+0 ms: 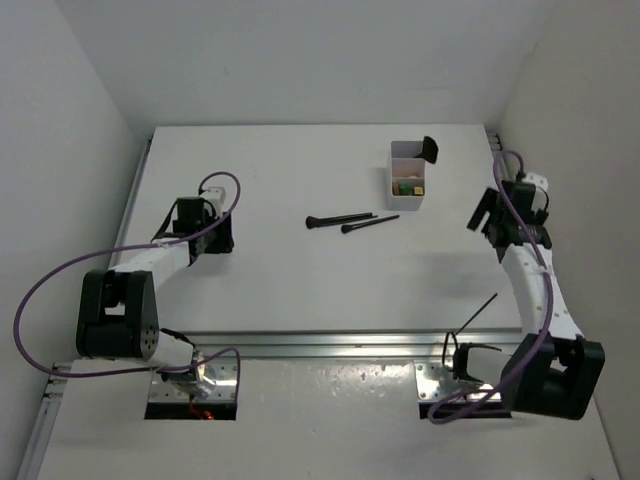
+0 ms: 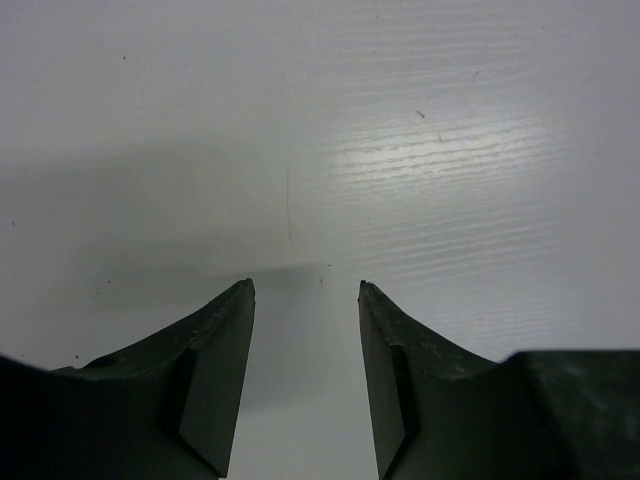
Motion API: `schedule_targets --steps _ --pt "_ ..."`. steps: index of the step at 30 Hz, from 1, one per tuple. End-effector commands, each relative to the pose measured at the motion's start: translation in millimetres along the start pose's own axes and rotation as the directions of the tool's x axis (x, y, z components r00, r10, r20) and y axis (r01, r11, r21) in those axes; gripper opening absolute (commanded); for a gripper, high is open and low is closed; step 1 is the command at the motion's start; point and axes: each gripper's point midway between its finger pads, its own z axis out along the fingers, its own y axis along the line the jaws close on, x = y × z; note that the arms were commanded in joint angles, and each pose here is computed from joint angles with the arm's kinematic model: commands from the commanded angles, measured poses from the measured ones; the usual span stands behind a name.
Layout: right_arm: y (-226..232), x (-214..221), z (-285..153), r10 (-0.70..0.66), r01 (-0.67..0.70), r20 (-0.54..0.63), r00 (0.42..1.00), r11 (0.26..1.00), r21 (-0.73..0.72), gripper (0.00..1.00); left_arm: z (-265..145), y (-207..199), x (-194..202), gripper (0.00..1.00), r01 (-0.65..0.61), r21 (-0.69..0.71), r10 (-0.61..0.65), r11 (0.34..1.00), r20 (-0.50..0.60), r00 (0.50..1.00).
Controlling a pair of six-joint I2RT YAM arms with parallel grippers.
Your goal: Organize the makeup
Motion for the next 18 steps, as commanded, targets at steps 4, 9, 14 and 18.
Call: schedule_targets --steps 4,9,14,18 --pt "-63 158 -45 0.285 -0.169 -0.569 0.772 0.954 0.248 0.87 3 -4 -9 0.52 -0.068 0.01 0.068 0.998 0.013 0.998" --pt "-62 179 -46 0.315 -0.199 -0.685 0.657 0.949 0.245 0.75 6 -7 -12 0.52 -0.076 0.016 0.076 0.997 0.023 0.997" --pt "-60 204 -41 0.328 -0.178 -0.758 0.563 0.944 0.276 0.7 8 -8 -6 0.53 -0.092 0.013 0.091 0.996 0.022 0.996" --pt "-62 218 -34 0.332 -0.156 -0.773 0.54 0.943 0.295 0.63 9 -8 -6 0.53 -0.093 0.013 0.092 0.996 0.033 0.995"
